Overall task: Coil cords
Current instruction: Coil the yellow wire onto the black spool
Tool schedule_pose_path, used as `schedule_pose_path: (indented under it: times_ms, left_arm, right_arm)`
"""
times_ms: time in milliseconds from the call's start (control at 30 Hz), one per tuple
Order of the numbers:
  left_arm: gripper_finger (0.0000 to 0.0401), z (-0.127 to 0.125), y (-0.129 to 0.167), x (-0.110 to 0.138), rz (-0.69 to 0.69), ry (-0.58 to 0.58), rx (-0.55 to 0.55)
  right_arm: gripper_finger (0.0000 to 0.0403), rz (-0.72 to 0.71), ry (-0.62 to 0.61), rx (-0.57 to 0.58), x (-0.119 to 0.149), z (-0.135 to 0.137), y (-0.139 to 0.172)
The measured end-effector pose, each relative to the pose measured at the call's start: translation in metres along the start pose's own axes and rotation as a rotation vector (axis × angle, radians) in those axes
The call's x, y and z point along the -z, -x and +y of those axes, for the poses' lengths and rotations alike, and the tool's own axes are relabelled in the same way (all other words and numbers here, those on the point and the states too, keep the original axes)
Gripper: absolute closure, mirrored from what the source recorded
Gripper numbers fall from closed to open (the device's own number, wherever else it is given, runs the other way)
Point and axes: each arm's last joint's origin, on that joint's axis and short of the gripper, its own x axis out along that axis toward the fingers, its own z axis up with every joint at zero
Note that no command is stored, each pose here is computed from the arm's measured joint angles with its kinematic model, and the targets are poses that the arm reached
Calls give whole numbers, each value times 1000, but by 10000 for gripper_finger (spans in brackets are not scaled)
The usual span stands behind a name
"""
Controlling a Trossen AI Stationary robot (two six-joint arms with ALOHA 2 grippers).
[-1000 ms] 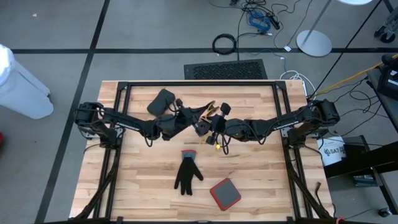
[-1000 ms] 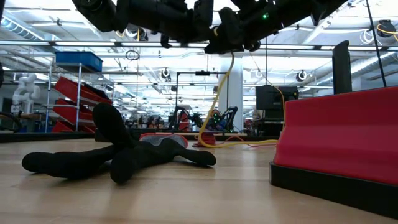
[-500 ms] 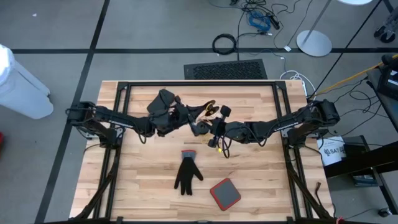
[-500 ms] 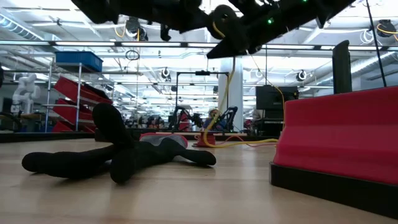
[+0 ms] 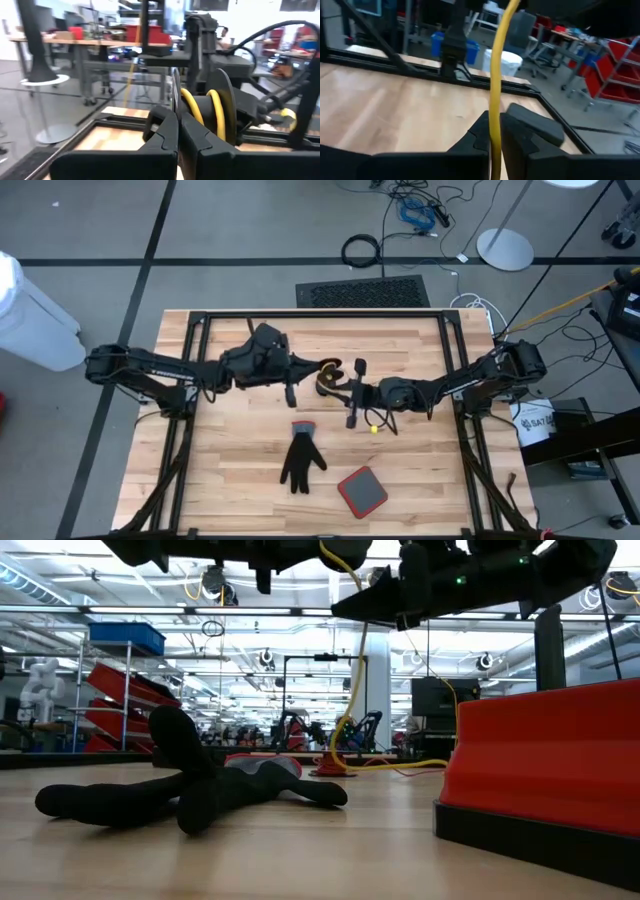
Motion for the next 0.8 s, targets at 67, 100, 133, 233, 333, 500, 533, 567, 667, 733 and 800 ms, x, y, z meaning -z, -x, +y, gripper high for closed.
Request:
schedule_pose_path:
  times_ms: [67, 100, 133, 233, 333, 500, 533, 567, 667, 733, 800]
  left_arm:
    - [401, 1, 0, 0, 5, 0, 44]
    - [401, 1, 0, 0, 7, 0, 62]
    - [401, 2, 0, 1, 9, 0, 81]
    - [401, 2, 0, 2, 24, 2, 122]
    - [401, 3, 0, 4, 45, 6, 149]
    - [401, 6, 0, 8, 87, 26, 194]
    - [401, 7, 0, 8, 96, 28, 198]
    - [401, 8, 1, 9, 101, 28, 201]
    - [401, 10, 1, 10, 117, 31, 215]
    - [401, 11, 1, 11, 125, 33, 233]
    - [401, 11, 1, 11, 129, 35, 250]
  right_arm:
    - [380, -4, 3, -27, 1, 1, 0]
    - [380, -3, 5, -33, 1, 1, 1]
    - [380, -6, 6, -51, 2, 2, 1]
    - [380, -10, 9, -101, 3, 4, 2]
    - [380, -4, 11, -119, 6, 6, 4]
    - [379, 18, 12, -133, 12, 10, 8]
    - [379, 22, 13, -138, 13, 11, 9]
    - [379, 26, 14, -142, 14, 12, 9]
    - [379, 39, 7, -148, 17, 13, 11]
    - [379, 57, 4, -157, 19, 13, 12]
    - [379, 74, -4, -171, 21, 14, 12]
